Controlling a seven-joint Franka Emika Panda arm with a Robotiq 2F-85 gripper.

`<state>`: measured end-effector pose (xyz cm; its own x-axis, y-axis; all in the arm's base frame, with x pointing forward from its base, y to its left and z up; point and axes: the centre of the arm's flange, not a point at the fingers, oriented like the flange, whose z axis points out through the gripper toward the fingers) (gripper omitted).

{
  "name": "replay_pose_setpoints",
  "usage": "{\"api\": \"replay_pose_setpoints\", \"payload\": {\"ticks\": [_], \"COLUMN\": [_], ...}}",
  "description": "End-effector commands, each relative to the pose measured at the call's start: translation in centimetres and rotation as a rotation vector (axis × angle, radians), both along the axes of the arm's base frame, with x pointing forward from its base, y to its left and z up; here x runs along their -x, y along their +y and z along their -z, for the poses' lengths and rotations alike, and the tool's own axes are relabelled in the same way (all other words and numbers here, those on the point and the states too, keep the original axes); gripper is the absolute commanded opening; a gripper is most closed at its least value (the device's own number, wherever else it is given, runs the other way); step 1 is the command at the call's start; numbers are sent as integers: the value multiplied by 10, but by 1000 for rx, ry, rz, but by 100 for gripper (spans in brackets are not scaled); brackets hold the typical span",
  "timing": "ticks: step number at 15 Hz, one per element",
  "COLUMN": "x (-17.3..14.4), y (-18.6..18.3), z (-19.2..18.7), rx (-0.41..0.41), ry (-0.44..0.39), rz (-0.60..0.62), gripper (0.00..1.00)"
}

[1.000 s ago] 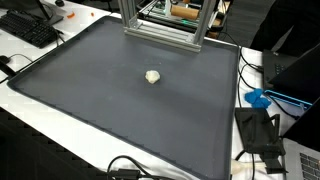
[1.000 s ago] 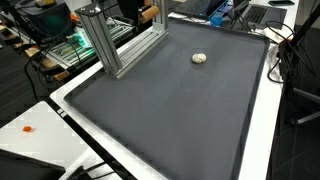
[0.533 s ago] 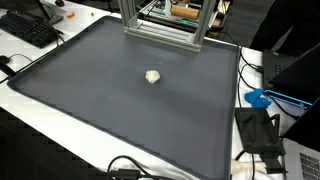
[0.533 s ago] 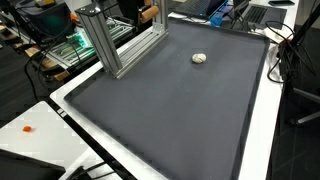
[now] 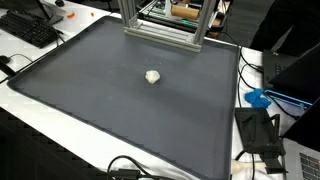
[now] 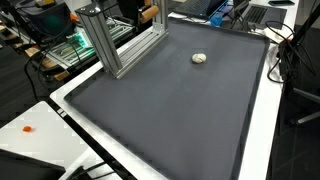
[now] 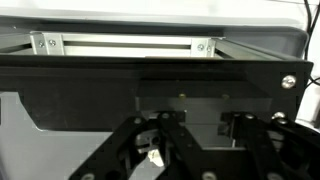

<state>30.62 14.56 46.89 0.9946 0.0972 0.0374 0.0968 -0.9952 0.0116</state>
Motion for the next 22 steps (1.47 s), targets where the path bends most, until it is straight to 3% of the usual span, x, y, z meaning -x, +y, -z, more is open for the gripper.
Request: {"api": "replay_pose_setpoints", "payload": {"ticks": [1, 3, 4, 5, 7, 8, 10, 13, 14, 22], "x": [10, 10, 10, 10, 10, 10, 9, 9, 9, -1], "y": [0, 0, 0, 1, 0, 1, 1, 1, 1, -1], "z": [10, 11, 11, 12, 14, 15, 15, 13, 14, -5], "rx": [-18, -17, -16, -16, -17, -17, -18, -19, -19, 5], "ry": [4, 5, 7, 8, 16, 18, 19, 17, 17, -6], "rz": [11, 11, 10, 9, 6, 6, 4, 2, 1, -14], "gripper": [22, 22, 56, 73, 86, 42, 47, 24, 22, 22]}}
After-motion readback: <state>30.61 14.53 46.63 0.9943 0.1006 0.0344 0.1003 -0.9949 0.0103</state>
